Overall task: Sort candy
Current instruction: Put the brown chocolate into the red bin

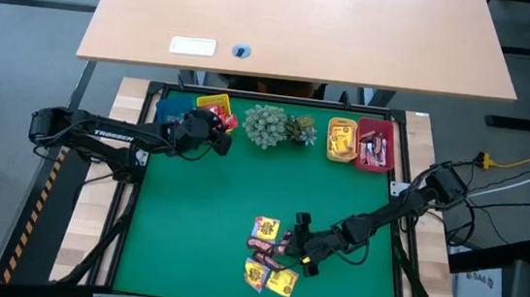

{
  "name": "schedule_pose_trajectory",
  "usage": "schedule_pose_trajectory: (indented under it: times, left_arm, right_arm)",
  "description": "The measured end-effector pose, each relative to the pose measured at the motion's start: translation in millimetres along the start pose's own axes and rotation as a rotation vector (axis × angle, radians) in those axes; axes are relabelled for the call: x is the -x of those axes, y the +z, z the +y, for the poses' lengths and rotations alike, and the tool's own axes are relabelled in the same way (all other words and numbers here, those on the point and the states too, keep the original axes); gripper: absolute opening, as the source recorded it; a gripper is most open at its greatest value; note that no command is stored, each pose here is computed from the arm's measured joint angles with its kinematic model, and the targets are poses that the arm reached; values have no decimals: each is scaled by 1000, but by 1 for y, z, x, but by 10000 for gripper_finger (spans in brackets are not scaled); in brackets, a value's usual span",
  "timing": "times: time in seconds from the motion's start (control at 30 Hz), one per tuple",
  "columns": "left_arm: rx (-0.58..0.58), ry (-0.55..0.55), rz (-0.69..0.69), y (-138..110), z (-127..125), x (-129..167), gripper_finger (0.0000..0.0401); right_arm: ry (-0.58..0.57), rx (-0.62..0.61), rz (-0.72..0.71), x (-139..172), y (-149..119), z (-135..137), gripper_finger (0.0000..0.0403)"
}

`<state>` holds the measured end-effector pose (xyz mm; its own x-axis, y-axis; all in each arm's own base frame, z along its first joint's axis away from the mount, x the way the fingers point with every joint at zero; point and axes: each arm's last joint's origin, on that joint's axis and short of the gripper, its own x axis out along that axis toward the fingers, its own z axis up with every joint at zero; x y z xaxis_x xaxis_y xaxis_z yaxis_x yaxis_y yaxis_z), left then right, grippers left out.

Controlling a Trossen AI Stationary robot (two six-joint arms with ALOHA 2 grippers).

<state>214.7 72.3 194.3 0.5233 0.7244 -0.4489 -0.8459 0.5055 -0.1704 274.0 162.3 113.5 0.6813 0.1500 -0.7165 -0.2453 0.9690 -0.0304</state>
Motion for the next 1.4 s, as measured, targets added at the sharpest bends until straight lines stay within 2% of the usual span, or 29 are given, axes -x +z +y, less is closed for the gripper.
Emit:
schedule_pose_trajectory:
  times: [0.47, 0.73, 0.9, 1.0, 1.13, 1.33, 1.4]
  left_arm:
    - [0, 0, 0, 0, 0, 0, 131]
    - [0, 0, 0, 0, 0, 0, 131]
    - [1, 0, 0, 0, 0, 0, 131]
    - [-1, 2, 3, 0, 0, 0, 131]
    - [-2, -2, 3, 0, -1, 1, 131]
    - [-5, -3, 5, -1, -1, 1, 131]
    - [-5, -3, 6, -1, -1, 1, 131]
  right_arm:
    - [-37, -7, 0, 1, 1, -1, 123]
    - [-63, -7, -7, 7, 16, 0, 106]
    - [-107, 14, 61, 23, 29, -2, 106]
    - [-172, 30, 100, 40, 37, -6, 106]
    - [-312, 14, 171, 71, 40, -17, 106]
    - [-556, -19, 276, 132, 27, -42, 106]
    - [-632, -74, 278, 152, 24, -55, 106]
